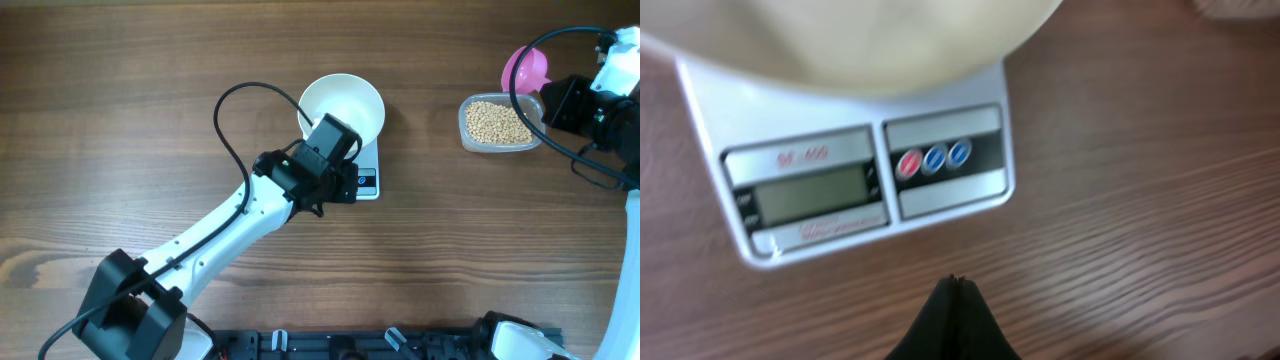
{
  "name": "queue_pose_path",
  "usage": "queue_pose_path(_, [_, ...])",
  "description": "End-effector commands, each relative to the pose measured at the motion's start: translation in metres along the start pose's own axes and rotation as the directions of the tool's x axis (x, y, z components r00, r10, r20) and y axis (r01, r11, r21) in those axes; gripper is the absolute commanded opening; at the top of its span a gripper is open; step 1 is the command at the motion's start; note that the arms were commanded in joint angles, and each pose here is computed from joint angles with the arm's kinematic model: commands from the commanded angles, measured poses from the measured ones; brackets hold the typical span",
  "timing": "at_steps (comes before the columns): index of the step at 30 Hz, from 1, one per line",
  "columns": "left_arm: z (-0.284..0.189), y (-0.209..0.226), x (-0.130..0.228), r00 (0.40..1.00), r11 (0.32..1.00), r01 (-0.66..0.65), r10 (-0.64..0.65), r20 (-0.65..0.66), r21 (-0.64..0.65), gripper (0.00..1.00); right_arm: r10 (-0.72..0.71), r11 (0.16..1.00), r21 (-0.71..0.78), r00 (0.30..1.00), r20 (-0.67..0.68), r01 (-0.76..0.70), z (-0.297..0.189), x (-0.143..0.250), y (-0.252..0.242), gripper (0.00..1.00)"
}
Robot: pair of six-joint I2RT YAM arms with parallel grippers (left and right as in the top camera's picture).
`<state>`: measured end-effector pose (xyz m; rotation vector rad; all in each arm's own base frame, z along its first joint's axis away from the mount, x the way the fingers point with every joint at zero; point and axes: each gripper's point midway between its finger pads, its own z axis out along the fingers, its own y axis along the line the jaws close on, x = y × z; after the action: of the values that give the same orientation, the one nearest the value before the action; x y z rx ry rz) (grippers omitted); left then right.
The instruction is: Scoop item into bowl and weigh 150g on scale
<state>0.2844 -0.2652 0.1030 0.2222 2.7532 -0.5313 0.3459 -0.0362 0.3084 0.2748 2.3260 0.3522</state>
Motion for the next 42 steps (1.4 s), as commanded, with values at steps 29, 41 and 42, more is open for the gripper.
queue_pose_path(29, [0.062,0.014,-0.006,0.99,0.999,-0.045,0.045,0.135,-0.005,0.04,-0.034,0.999,0.007,0.999,0.038,0.034,-0.005,-0.011,0.001,0.04])
queue_pose_path(41, [0.072,0.024,-0.011,0.986,0.997,-0.038,0.048,0.162,-0.062,0.04,-0.034,0.999,0.007,0.999,0.037,0.034,-0.005,-0.01,0.001,0.04])
queue_pose_path(42, [0.072,0.024,-0.011,0.986,0.997,-0.038,0.048,0.163,-0.062,0.04,-0.034,0.999,0.007,0.999,0.037,0.033,-0.005,-0.01,0.001,0.04])
